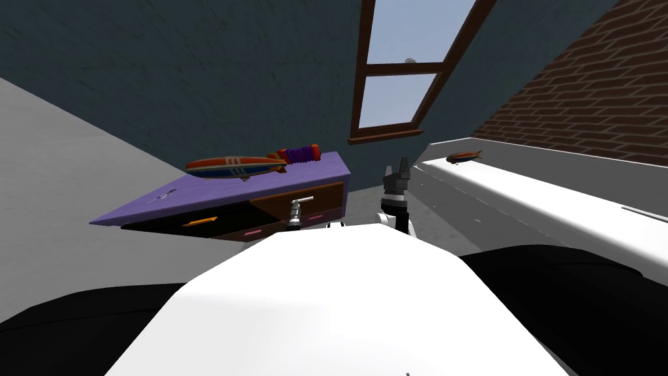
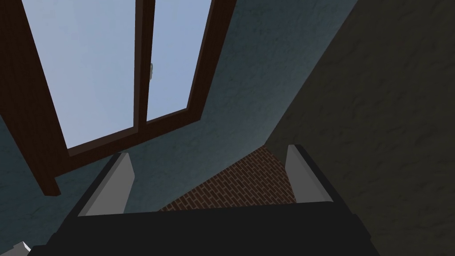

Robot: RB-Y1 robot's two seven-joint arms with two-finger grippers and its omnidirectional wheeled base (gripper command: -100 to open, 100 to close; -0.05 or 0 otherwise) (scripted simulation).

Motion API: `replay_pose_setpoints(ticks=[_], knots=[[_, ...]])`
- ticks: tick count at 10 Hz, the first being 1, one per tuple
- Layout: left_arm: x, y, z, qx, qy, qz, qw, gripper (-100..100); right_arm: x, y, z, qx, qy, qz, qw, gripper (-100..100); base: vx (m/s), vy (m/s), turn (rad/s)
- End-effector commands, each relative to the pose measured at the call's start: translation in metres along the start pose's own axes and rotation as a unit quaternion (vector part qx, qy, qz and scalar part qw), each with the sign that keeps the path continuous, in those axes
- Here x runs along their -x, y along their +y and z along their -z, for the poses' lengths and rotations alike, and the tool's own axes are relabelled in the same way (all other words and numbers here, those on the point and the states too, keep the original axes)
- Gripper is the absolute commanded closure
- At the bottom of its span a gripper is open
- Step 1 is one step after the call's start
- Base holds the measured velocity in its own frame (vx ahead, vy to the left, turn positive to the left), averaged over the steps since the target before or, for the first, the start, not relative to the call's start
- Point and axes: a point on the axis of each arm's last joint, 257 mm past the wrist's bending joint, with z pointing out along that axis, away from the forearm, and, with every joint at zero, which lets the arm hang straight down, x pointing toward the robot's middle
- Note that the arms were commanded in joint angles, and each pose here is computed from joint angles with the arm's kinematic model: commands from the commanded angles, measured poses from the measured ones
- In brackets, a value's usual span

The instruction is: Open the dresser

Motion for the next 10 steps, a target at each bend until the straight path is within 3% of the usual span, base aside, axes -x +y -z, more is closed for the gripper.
replay_pose_setpoints(ticks=[1, 5, 6, 10], knots=[[-0.002, -0.003, 0.005, 0.0, 0.0, -0.001, 1.0, 100, 0.0, 0.0, 0.0, 0.0, 0.0, 0.0, 1.0, 0, -0.112, 0.003, -0.055], [-0.002, -0.007, 0.008, -0.001, -0.001, -0.002, 1.0, 100, 0.0, 0.0, 0.0, 0.0, 0.0, 0.0, 1.0, 0, -0.144, -0.014, -0.023], [0.007, -0.006, 0.008, -0.002, 0.006, -0.019, 0.9998, -100, 0.0, 0.0, 0.0, 0.0, 0.0, 0.0, 1.0, 0, -0.017, -0.004, -0.001], [0.025, -0.005, 0.006, -0.002, 0.022, -0.054, 0.9983, -100, 0.0, 0.0, 0.0, 0.0, 0.0, 0.0, 1.0, 0, 0.016, 0.006, 0.0]])
